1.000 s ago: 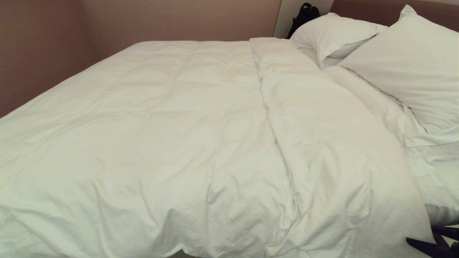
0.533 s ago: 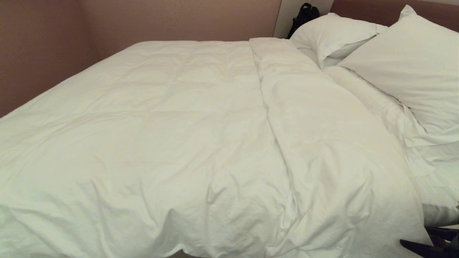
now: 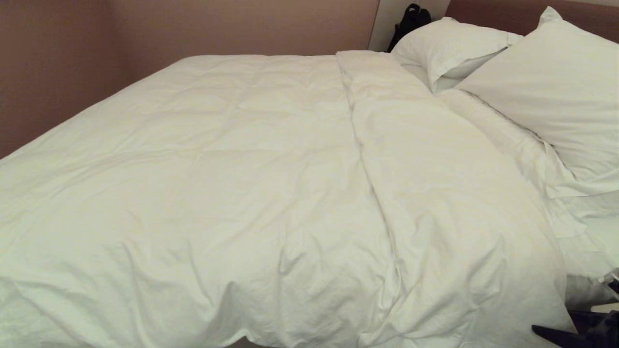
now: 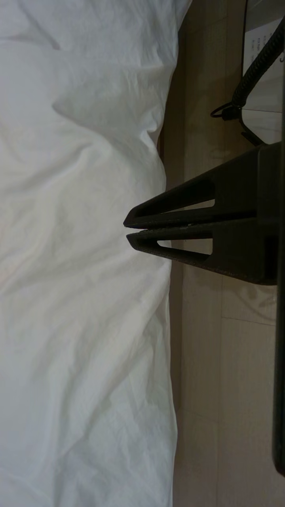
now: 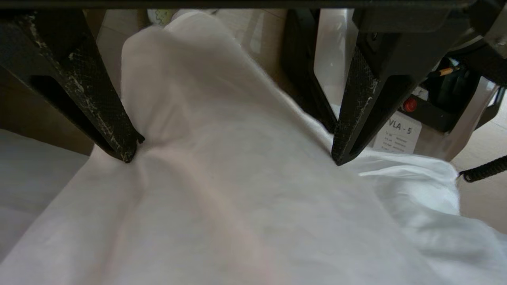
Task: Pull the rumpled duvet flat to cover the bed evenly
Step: Flatten the corners of the folded blanket
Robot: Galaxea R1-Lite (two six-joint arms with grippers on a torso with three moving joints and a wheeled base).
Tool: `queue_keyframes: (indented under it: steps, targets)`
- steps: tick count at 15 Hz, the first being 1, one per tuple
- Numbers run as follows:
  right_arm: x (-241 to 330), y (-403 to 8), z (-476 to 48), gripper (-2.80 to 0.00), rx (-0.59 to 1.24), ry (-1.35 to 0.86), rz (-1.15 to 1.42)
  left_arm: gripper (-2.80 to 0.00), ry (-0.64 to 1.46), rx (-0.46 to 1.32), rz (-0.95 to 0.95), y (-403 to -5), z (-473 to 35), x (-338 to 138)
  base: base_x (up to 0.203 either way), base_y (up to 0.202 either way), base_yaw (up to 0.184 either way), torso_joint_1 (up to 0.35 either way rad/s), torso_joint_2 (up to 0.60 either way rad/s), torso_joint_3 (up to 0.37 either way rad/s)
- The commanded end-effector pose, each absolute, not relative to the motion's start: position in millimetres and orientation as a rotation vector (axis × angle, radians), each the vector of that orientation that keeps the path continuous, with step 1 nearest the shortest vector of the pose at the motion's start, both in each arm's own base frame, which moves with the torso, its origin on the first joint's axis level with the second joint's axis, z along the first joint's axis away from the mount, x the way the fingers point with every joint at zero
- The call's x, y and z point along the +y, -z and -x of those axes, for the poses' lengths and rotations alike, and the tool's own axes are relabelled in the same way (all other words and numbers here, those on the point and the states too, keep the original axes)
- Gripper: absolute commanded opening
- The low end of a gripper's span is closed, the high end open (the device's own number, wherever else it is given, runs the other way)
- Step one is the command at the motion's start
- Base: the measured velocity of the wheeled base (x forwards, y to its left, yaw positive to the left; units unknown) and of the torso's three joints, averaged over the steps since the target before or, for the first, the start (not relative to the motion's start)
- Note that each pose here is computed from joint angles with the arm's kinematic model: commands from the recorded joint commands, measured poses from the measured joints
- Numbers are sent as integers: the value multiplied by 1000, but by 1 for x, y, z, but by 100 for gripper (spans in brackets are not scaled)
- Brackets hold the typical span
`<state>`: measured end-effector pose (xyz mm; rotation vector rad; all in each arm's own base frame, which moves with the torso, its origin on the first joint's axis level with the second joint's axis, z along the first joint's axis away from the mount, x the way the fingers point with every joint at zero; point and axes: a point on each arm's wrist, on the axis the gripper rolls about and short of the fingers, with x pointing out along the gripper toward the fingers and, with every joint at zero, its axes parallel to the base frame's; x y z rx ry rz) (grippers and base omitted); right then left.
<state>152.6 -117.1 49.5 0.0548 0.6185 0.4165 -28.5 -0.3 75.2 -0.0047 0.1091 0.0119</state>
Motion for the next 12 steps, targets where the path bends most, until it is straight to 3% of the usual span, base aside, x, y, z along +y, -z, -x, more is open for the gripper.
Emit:
queue_keyframes:
  steps: [1, 9, 10, 12]
  targets:
    - [-121, -42, -157, 0, 614, -422, -55, -280, -13, 110, 5, -75, 29, 0, 0, 0, 0, 0, 0, 0]
    - [-122, -38, -159, 0, 620, -429, -71, -280, -13, 110, 5, -75, 29, 0, 0, 0, 0, 0, 0, 0]
    - [-121, -38, -160, -280, 622, -438, -70, -280, -13, 110, 5, -75, 29, 0, 0, 0, 0, 0, 0, 0]
    - [-120, -37, -160, -280, 624, -442, -71, -280, -13, 110, 5, -75, 29, 0, 0, 0, 0, 0, 0, 0]
